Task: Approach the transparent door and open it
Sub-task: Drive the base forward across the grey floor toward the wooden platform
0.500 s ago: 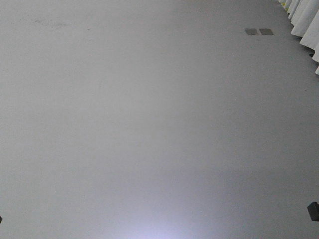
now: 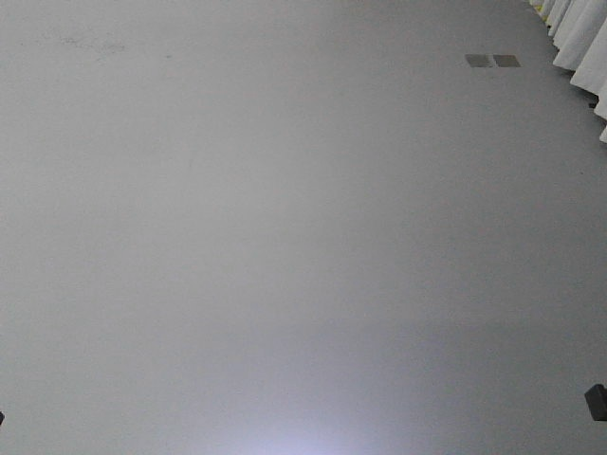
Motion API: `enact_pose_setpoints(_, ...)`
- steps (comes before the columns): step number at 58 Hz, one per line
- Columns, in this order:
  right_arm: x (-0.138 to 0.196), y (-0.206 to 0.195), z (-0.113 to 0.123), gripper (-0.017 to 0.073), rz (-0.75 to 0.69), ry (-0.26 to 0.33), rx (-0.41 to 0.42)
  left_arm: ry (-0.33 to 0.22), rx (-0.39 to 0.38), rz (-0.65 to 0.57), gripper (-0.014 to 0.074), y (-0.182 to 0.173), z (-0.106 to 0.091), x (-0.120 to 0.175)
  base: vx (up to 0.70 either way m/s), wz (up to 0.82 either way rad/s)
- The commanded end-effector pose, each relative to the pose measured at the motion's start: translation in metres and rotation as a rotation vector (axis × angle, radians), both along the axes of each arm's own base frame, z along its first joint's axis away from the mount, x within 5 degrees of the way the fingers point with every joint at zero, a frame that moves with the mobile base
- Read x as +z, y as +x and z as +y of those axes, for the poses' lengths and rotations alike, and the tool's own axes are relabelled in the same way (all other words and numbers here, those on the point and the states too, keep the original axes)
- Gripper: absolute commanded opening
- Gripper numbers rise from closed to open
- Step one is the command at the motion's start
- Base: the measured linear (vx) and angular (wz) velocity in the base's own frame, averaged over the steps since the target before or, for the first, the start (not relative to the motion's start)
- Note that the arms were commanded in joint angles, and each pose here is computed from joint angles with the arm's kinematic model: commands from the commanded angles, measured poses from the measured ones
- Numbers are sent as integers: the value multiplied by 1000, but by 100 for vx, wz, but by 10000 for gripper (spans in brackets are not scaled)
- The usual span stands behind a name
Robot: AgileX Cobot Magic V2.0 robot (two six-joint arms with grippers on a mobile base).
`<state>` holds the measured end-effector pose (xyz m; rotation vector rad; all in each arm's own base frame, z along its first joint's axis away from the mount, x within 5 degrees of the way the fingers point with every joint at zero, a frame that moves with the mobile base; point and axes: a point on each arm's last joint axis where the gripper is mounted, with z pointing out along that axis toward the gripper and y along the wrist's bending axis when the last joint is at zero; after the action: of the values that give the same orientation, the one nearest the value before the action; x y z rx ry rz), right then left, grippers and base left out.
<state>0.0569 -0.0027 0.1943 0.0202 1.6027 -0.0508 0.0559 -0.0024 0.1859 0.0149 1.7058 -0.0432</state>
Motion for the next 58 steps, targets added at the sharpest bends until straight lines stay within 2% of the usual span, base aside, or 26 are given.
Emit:
enact_pose_setpoints(1, 4, -1, 0, -5, -84, -16, -1, -18, 2, -72, -6, 1, 0, 0, 3, 1)
enact_pose_setpoints(28, 4, -1, 0, -5, -84, -16, -1, -18, 2, -72, -6, 1, 0, 0, 10, 2)
enact_pose_setpoints(58, 4, -1, 0, -5, -84, -16, -1, -18, 2, -72, -6, 1, 0, 0, 27, 13)
